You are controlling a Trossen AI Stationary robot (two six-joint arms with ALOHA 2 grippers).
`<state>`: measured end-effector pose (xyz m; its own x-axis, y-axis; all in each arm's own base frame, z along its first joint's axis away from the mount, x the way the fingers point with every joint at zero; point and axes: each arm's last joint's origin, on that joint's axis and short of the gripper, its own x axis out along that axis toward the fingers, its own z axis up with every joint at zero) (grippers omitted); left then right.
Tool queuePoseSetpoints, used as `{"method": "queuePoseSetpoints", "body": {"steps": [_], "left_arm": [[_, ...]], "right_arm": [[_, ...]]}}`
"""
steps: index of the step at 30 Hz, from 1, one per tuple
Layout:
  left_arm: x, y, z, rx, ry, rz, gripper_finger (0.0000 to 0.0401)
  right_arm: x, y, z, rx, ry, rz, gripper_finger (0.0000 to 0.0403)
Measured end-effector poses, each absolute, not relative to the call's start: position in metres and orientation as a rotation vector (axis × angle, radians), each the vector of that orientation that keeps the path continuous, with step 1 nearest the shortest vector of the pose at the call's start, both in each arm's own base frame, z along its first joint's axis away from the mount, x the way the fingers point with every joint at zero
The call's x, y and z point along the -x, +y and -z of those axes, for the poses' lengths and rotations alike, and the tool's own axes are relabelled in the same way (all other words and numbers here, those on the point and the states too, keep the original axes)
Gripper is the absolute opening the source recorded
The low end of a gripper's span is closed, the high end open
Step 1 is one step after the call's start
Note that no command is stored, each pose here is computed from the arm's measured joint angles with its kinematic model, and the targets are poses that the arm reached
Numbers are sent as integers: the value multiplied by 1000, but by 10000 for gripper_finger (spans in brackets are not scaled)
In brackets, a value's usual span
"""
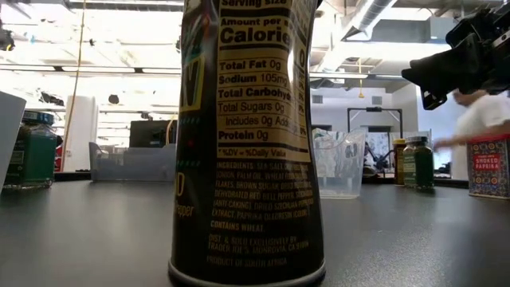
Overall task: Sort spices by type
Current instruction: Put the red seasoning can into the gray bin
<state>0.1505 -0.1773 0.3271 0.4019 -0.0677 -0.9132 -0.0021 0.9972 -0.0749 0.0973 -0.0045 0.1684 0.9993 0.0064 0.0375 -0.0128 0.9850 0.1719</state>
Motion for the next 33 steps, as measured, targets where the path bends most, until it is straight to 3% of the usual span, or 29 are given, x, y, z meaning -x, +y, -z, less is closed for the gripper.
{"method": "queuePoseSetpoints", "body": {"steps": [14, 33], "left_arm": [[-104, -165, -260, 164, 1204, 78, 222], [-106, -182, -228, 109, 1289, 102, 222]], "right_arm": [[-97, -4, -168, -173, -37, -10, 132], [-97, -4, -168, -173, -36, -10, 132]]}}
